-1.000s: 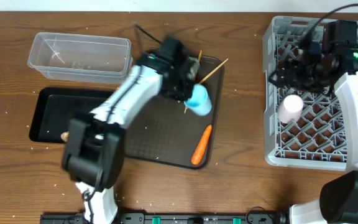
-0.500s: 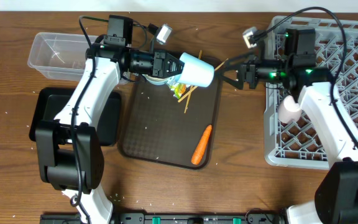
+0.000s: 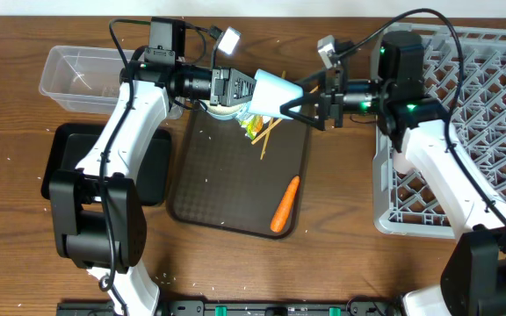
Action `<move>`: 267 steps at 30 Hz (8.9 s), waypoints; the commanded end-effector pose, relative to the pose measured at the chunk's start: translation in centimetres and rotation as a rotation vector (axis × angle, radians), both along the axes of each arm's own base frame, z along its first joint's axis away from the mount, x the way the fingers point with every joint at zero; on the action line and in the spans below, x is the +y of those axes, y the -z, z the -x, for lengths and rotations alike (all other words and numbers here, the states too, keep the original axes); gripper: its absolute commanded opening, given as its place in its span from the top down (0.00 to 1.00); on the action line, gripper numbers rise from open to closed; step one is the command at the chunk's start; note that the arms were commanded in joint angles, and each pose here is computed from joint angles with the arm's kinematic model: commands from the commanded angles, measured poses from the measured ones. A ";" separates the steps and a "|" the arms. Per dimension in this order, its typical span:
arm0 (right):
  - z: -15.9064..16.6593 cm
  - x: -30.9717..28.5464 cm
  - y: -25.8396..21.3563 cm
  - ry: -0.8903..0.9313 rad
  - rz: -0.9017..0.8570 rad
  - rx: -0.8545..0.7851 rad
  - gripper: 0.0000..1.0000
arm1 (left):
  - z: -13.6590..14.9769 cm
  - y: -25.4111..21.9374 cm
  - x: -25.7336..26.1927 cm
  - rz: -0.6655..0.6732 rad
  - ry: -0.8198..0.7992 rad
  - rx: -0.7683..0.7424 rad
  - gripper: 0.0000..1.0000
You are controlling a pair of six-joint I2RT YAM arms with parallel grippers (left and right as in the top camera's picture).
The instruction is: Sort waste into correct bins and load items into the dishwasher rack
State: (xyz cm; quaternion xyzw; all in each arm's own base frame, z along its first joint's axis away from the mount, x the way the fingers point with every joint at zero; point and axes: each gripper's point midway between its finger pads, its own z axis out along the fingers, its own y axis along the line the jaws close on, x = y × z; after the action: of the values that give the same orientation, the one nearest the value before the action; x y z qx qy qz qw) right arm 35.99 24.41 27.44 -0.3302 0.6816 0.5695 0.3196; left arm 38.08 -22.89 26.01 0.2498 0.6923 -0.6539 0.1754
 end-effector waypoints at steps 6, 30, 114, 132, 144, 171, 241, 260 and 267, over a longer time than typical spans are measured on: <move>0.9 1.7 0.1 -0.026 0.002 0.011 0.39 | 0.6 -1.5 -0.2 0.044 0.036 -0.035 0.94; -4.5 -8.3 2.7 0.284 0.075 0.111 0.55 | 0.1 -0.7 -0.2 0.003 0.006 -0.036 0.65; -2.7 -27.1 9.2 0.948 1.006 0.711 0.71 | -3.5 12.2 5.5 -0.749 -0.391 0.082 0.64; -3.2 -28.7 14.4 1.024 1.096 0.698 0.84 | -3.4 12.3 5.5 -0.750 -0.390 0.085 0.64; -8.9 -29.8 12.4 1.165 0.990 0.481 0.54 | -3.4 12.4 5.5 -0.750 -0.390 0.086 0.64; -8.1 -23.5 12.2 0.916 0.782 0.550 0.30 | -2.8 13.3 4.1 -0.834 -0.377 0.043 0.63; -7.9 -15.8 10.0 0.891 0.756 0.376 0.36 | -3.6 19.7 -2.3 -1.107 -0.296 -0.309 0.45; -10.2 -6.4 14.9 0.864 0.635 0.502 0.48 | -6.8 15.9 5.9 -1.165 -0.626 -0.131 0.46; -9.5 -1.9 21.2 0.846 0.661 0.641 0.53 | -6.4 15.2 7.1 -1.176 -0.637 -0.112 0.46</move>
State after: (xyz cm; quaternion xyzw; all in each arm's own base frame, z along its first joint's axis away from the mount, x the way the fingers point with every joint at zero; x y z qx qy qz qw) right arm 45.77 21.62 7.93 0.0331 0.9539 0.2191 0.2024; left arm 44.39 -16.00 10.08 0.1299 0.9629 -0.0711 0.2256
